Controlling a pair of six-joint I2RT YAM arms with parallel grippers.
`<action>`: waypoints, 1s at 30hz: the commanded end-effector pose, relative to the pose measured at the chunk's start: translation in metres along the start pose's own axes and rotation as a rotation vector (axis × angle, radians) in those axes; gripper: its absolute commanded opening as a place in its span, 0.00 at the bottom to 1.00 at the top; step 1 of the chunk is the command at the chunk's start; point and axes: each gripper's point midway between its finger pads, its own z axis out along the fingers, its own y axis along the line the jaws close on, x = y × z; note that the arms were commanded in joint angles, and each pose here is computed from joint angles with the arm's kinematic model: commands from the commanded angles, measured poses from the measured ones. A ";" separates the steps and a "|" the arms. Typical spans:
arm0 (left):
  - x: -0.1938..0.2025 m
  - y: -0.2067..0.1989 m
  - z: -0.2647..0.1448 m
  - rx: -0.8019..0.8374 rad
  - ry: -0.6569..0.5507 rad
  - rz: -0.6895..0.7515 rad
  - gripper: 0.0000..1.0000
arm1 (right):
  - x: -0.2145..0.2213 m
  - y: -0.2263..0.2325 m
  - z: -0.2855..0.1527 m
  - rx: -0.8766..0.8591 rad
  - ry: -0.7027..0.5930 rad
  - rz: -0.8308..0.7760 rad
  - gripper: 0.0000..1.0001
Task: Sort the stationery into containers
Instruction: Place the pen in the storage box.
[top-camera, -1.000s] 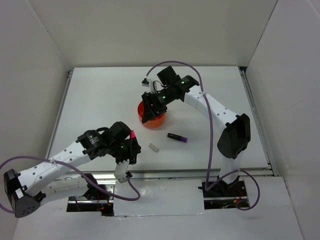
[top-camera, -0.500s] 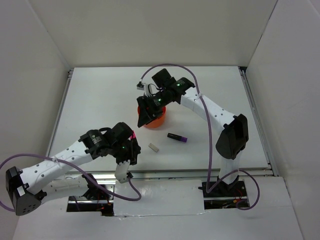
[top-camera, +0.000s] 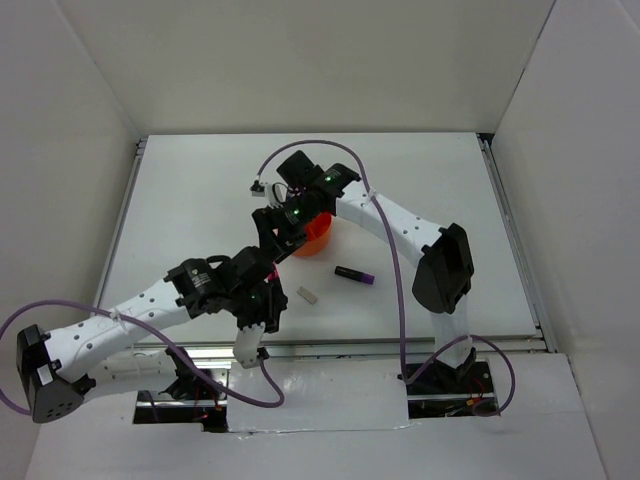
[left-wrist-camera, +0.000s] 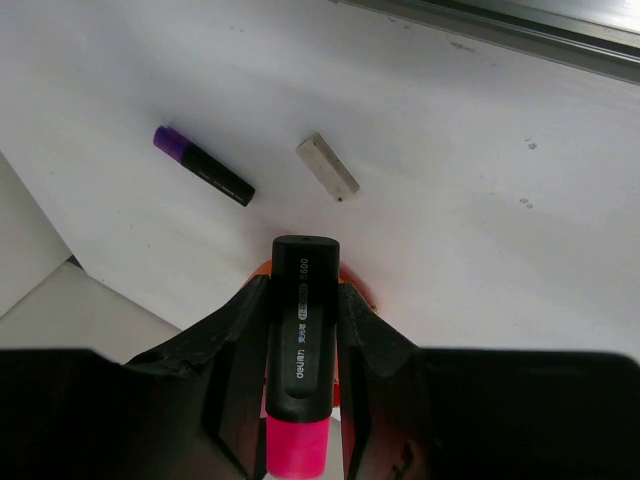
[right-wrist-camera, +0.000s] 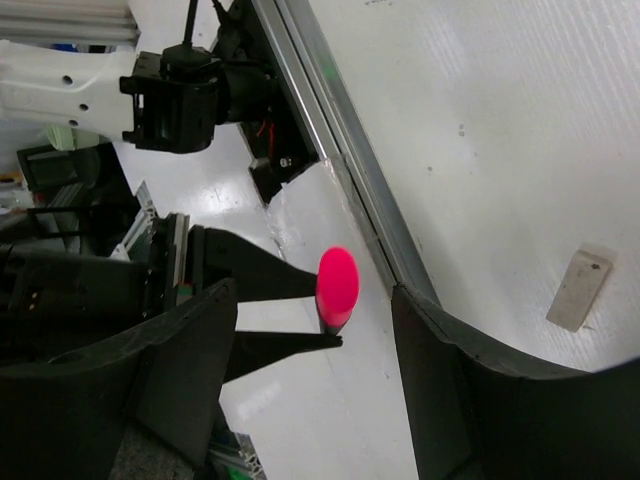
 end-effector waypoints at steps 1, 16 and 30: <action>-0.022 0.049 -0.009 -0.028 0.014 0.948 0.02 | -0.006 0.012 -0.001 -0.009 -0.010 -0.015 0.70; -0.026 0.049 -0.006 -0.006 0.028 0.900 0.02 | 0.011 0.003 0.000 -0.019 0.032 0.021 0.69; -0.021 0.042 -0.005 0.019 0.056 0.855 0.02 | 0.021 0.001 -0.012 -0.016 0.033 0.018 0.58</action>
